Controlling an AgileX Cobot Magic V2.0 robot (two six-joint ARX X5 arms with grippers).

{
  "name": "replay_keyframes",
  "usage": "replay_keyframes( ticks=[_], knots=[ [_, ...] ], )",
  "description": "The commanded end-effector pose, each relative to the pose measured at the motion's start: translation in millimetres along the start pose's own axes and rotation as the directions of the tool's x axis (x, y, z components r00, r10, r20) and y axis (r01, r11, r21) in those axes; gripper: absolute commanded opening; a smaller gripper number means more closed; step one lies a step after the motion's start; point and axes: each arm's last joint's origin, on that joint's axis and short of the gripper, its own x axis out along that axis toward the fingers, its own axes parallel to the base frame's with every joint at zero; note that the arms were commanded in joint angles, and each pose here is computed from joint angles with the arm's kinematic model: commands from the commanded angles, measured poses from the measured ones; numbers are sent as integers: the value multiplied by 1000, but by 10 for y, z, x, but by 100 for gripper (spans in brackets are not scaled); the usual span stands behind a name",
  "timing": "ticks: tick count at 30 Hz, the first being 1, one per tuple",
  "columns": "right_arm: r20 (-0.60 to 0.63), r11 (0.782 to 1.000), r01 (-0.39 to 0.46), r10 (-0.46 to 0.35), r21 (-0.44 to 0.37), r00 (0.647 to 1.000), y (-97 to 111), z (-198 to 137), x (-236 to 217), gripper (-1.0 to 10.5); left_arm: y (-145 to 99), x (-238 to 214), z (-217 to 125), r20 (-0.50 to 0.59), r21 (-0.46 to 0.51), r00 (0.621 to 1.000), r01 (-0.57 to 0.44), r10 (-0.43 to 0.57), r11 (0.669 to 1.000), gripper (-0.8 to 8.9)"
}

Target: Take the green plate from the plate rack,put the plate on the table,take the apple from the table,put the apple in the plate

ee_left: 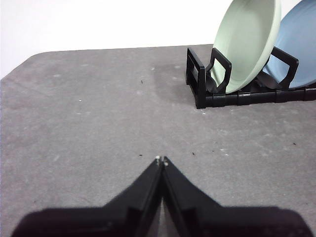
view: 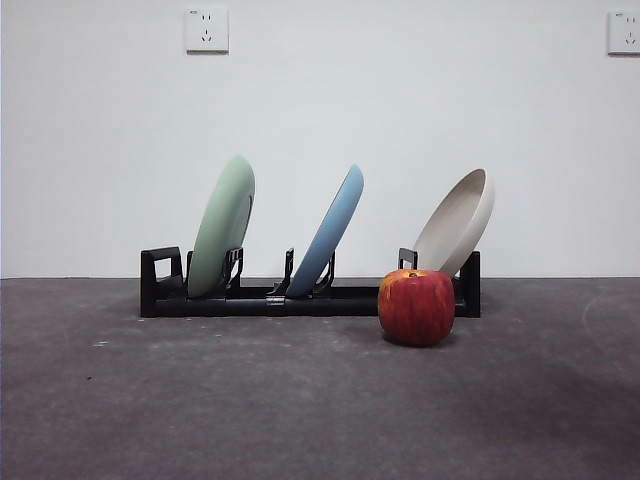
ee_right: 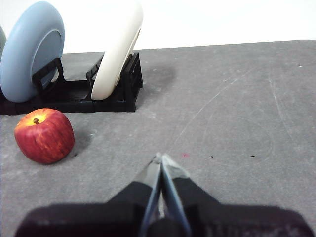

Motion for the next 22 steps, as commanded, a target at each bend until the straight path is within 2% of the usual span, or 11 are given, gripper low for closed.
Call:
replay_keyframes(
  ticks=[1, 5, 8, 12, 19, 22],
  knots=[
    [-9, 999, -4, 5, 52, 1000, 1, -29, 6, 1, 1, 14, -39, -5, -7, 1000, -2, 2, 1000, -3],
    [8, 986, -5, 4, 167, 1000, 2, -13, 6, 0, 1, 14, -38, -4, -12, 1000, -1, 1, 1000, -3],
    [14, 968, -9, 6, 252, 1000, 2, 2, 3, 0, -1, 13, -37, -4, -77, 1000, 4, -4, 997, -4],
    [21, 946, -13, 7, 325, 1000, 4, 78, -27, -3, -22, 3, -10, 4, -140, 997, 82, -82, 987, -6],
    [38, 945, -20, 8, 328, 999, 13, 345, -92, -9, -31, -64, 171, 35, -264, 992, 130, -125, 956, -6],
    [16, 945, -39, 36, 325, 999, 28, 506, -111, -9, -35, -112, 334, 59, -309, 987, 161, -150, 937, -6]
  ],
)
